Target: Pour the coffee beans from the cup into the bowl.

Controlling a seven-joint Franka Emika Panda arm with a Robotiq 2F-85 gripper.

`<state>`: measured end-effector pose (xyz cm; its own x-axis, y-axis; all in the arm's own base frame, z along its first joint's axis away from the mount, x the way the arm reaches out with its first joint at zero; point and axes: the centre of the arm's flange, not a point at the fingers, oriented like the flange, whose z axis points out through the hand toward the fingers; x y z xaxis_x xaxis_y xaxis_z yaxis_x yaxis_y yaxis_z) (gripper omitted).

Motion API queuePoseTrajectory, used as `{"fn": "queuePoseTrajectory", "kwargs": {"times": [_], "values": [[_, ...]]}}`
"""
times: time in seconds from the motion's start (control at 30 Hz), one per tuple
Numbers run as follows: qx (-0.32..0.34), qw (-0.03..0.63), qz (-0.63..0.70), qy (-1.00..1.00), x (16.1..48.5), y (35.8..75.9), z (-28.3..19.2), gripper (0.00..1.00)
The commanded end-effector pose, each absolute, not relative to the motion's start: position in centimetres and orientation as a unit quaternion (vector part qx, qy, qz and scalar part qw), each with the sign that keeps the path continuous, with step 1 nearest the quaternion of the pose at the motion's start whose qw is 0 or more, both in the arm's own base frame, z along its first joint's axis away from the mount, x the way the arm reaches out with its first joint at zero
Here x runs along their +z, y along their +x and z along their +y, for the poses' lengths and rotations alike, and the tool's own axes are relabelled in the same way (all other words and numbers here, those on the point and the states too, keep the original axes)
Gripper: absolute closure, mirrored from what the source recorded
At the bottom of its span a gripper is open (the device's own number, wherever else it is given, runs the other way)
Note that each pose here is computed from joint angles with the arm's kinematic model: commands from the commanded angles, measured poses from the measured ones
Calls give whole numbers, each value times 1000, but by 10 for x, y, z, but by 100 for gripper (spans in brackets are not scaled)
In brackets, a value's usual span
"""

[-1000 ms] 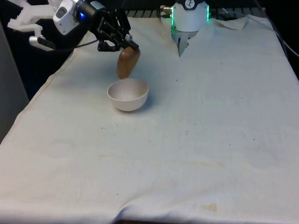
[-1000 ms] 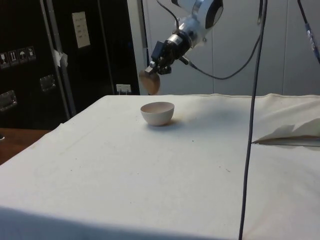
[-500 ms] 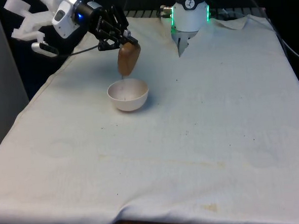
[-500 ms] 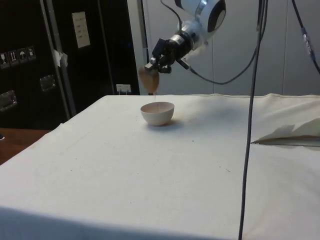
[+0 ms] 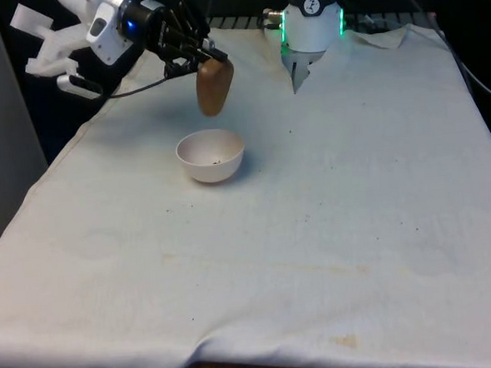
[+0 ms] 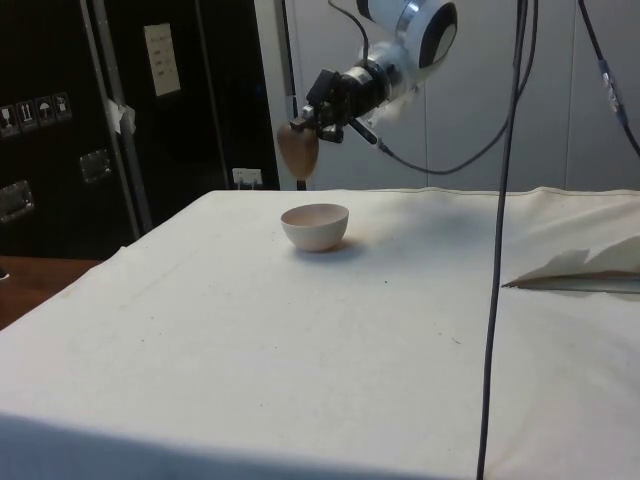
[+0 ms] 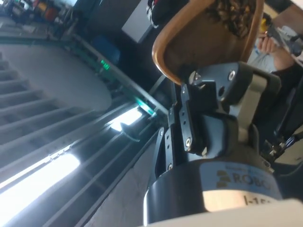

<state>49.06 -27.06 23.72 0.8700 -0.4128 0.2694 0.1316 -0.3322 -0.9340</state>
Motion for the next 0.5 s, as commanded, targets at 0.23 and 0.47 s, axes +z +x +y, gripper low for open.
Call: {"fn": "queuePoseTrajectory", "kwargs": {"times": [0.23, 0.47], "values": [[-238, 596, 100, -761, 236, 488, -277, 100], [-241, 612, 103, -746, 236, 487, -286, 100]]}}
